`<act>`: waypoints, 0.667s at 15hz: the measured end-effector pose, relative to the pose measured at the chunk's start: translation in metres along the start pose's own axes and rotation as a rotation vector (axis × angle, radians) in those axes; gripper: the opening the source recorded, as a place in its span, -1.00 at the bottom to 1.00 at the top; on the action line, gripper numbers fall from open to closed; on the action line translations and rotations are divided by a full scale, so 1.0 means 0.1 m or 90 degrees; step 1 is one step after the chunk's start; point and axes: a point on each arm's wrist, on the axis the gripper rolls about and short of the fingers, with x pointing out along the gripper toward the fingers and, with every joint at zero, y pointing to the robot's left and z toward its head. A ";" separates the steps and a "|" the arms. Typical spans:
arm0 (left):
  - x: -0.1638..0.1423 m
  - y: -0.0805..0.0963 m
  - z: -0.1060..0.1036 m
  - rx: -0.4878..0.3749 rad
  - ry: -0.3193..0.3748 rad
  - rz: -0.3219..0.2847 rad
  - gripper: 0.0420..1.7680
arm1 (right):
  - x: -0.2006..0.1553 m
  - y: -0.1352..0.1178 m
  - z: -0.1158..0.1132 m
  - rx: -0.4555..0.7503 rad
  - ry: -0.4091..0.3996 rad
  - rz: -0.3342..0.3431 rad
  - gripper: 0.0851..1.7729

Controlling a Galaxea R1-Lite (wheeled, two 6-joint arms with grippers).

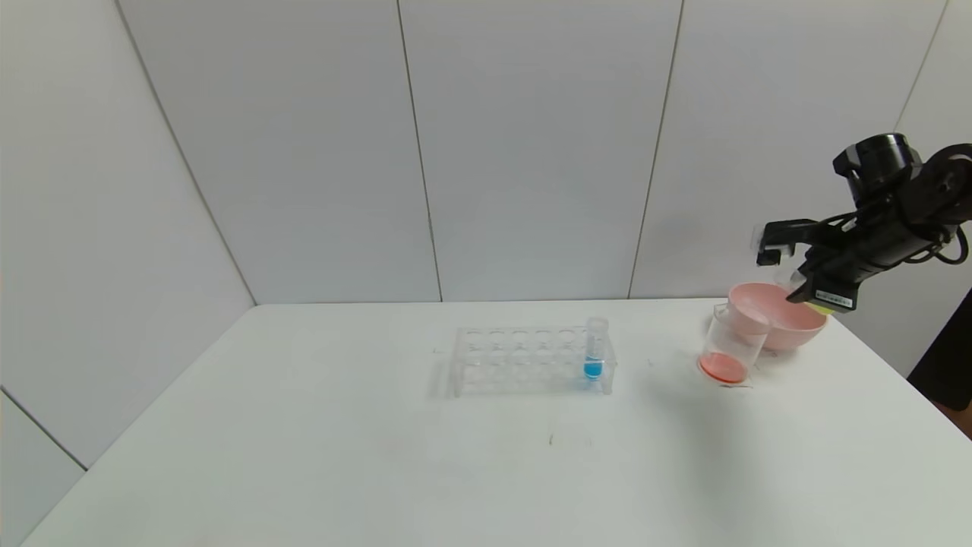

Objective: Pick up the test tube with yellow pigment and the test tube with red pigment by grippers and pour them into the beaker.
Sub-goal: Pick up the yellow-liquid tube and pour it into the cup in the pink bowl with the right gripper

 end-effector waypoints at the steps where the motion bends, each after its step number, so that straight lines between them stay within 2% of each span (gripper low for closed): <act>1: 0.00 0.00 0.00 0.000 0.000 0.000 0.94 | 0.00 0.01 0.03 -0.013 0.017 -0.007 -0.51; 10: 0.00 0.00 0.00 0.000 0.000 0.000 0.94 | 0.00 0.12 0.27 -0.109 0.117 -0.038 -0.51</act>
